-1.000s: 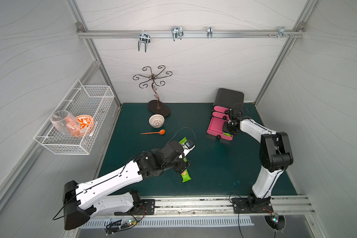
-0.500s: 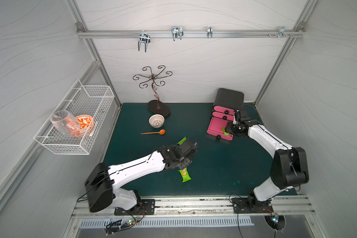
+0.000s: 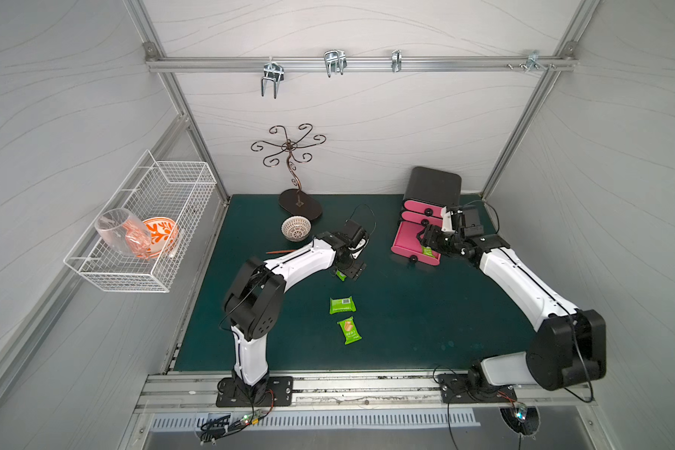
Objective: Place the cookies into the drawer by color
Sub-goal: Pick up the cookie at the center of the board.
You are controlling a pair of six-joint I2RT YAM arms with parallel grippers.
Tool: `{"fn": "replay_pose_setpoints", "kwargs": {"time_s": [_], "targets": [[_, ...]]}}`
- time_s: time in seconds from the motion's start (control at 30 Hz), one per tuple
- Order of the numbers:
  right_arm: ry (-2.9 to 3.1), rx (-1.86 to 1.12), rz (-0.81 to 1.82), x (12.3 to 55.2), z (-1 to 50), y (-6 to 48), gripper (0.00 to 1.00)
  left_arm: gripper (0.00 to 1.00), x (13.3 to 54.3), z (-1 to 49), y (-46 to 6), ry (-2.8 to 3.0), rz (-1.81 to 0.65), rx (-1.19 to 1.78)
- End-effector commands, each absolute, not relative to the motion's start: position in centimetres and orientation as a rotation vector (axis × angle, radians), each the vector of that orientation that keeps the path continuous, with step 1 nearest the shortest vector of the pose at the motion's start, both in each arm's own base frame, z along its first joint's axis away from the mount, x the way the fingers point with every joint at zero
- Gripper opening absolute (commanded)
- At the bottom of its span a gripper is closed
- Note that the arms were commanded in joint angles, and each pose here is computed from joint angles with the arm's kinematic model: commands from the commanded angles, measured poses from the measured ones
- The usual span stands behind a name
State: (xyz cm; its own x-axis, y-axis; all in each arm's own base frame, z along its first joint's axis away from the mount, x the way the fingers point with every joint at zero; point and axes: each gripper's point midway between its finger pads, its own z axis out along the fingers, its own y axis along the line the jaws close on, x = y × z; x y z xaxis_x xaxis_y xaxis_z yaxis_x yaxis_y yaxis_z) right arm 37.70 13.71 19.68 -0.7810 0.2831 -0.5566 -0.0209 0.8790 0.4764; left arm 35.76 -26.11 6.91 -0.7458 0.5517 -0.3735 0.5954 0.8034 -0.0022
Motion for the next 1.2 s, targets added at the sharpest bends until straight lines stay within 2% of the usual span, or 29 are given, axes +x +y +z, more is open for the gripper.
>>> {"fn": "replay_pose_setpoints", "kwargs": {"time_s": [0.0, 0.3, 0.43, 0.67, 0.8, 0.9, 1.17], "targets": [[2.391, 0.104, 0.674, 38.1, 21.0, 14.9, 0.64, 0.76, 36.3, 6.5, -27.9, 2.621, -0.307, 0.912], [2.394, 0.030, 0.745, 37.7, 22.1, 16.0, 0.64, 0.76, 36.9, 2.1, -25.2, 2.643, -0.057, 1.027], [2.407, 0.036, 0.787, 36.9, 21.9, 16.4, 0.64, 0.76, 37.3, 1.0, -24.5, 2.662, -0.045, 0.995], [2.392, 0.040, 0.790, 36.3, 22.8, 16.1, 0.64, 0.75, 39.2, 3.3, -24.8, 2.599, -0.043, 0.944], [2.384, 0.041, 0.786, 36.0, 23.0, 16.0, 0.65, 0.74, 39.6, 1.5, -24.9, 2.657, -0.052, 0.947], [2.389, 0.052, 0.776, 35.9, 22.8, 15.7, 0.65, 0.70, 39.0, 0.4, -25.2, 2.703, -0.100, 0.944], [2.380, 0.078, 0.790, 36.4, 23.1, 15.9, 0.65, 0.50, 35.6, -1.1, -24.3, 2.800, -0.184, 0.872]]}}
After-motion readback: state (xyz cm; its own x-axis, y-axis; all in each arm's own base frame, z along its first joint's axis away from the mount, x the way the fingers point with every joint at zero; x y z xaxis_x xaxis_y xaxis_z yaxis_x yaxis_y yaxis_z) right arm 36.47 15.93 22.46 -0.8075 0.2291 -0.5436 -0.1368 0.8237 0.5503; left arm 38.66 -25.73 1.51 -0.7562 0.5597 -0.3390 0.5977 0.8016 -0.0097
